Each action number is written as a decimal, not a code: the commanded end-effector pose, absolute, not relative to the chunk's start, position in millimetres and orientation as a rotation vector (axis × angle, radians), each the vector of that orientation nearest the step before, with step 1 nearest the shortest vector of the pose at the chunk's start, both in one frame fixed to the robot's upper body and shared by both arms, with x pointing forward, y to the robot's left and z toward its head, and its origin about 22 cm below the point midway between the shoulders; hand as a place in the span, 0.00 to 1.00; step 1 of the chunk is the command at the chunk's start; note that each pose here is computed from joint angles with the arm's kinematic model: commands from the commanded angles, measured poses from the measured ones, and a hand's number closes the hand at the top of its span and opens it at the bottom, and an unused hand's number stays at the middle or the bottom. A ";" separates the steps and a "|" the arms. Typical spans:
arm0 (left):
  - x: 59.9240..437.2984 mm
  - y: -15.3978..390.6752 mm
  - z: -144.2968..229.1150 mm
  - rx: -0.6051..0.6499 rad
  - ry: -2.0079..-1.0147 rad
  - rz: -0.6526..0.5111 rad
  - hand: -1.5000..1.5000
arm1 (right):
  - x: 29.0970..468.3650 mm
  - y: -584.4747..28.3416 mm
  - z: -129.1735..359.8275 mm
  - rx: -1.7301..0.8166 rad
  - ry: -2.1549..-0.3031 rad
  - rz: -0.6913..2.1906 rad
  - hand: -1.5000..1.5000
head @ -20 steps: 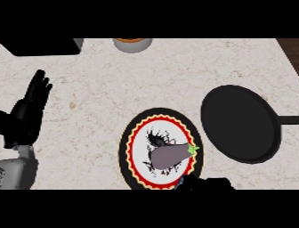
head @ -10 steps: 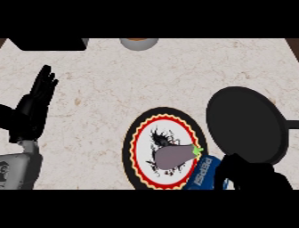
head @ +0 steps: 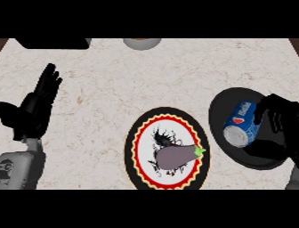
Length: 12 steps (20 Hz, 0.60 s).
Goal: Pick the can from the plate and place it in the pan
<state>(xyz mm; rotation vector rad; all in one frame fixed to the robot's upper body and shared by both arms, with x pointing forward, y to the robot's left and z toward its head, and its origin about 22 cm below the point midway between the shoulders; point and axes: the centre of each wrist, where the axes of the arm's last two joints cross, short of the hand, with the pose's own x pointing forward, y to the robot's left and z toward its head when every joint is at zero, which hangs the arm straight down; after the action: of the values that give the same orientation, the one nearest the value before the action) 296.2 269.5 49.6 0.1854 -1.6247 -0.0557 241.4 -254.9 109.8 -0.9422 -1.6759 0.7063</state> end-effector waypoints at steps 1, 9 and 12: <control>302.0 263.1 35.7 0.172 -1.622 -0.048 0.50 | 285.5 -303.3 89.8 -1.064 -1.649 0.706 1.00; 310.8 263.6 48.5 0.183 -1.627 -0.061 0.50 | 355.3 -318.6 32.8 -1.014 -1.621 0.690 1.00; 305.1 275.6 51.4 0.189 -1.630 -0.059 0.50 | 351.4 -325.2 12.3 -0.816 -1.637 0.563 1.00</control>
<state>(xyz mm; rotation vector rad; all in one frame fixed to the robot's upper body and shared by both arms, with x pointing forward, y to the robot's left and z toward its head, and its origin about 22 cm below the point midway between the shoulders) 300.7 270.1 48.3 0.1902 -1.6303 -0.0609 343.1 -322.3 34.7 -0.9681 -1.6227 0.6712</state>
